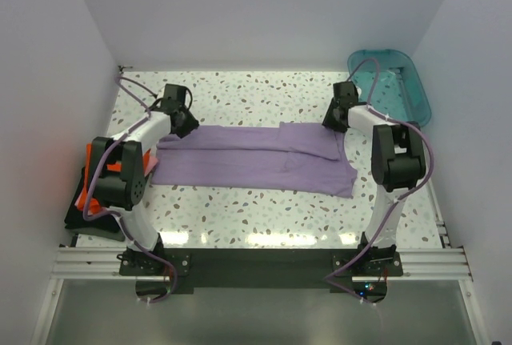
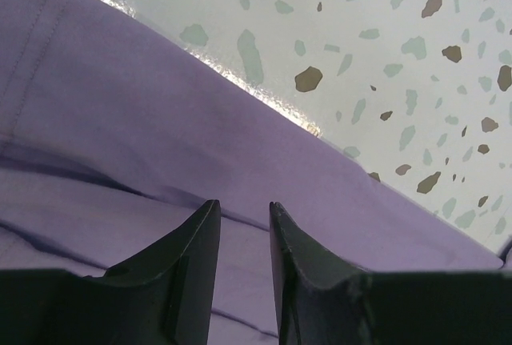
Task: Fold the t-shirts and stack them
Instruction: Fold the tshirt
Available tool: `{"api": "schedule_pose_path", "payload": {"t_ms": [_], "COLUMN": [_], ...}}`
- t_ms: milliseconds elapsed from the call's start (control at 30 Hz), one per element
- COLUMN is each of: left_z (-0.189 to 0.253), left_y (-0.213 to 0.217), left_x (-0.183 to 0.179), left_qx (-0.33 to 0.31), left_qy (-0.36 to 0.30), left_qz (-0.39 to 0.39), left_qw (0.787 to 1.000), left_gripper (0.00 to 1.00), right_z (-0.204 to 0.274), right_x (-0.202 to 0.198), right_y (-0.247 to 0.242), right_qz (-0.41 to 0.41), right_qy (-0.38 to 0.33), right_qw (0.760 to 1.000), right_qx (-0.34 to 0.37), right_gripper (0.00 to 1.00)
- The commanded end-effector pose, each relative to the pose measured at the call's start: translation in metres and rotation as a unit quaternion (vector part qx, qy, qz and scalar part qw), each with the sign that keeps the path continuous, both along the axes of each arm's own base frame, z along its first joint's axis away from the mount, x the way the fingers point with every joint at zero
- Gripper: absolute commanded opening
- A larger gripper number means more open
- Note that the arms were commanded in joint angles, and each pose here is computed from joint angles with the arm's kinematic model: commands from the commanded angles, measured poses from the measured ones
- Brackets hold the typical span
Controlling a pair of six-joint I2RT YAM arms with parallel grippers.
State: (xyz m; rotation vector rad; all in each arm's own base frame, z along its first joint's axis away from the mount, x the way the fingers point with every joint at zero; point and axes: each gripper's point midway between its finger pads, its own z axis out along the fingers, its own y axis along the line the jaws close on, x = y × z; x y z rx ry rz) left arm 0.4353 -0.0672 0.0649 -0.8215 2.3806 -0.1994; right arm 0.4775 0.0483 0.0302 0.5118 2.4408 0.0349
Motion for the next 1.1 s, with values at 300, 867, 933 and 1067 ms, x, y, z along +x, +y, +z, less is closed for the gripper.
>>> {"api": "schedule_pose_path", "payload": {"t_ms": [300, 867, 933, 1067], "left_z": [0.001, -0.018, -0.018, -0.018], "left_y": [-0.004, -0.004, -0.004, -0.004], "left_x": [-0.002, -0.009, -0.010, -0.010], "left_qx": [-0.001, -0.007, -0.008, -0.009], "left_qy": [-0.010, 0.012, 0.013, 0.013], "left_qz": [-0.005, 0.009, 0.008, 0.007], "left_qw": [1.000, 1.000, 1.000, 1.000], "left_gripper": [0.35, 0.35, 0.35, 0.35], "right_z": [0.029, 0.064, 0.062, 0.053], "right_x": [0.025, 0.010, 0.010, 0.007], "right_y": [0.014, 0.013, 0.015, 0.014], "right_qz": [0.008, 0.024, 0.026, 0.026], "right_qy": [-0.057, -0.096, -0.097, -0.079], "right_qw": [0.998, 0.994, 0.994, 0.996], "right_qx": [0.031, 0.035, 0.038, 0.034], "right_gripper": [0.11, 0.09, 0.11, 0.30]}}
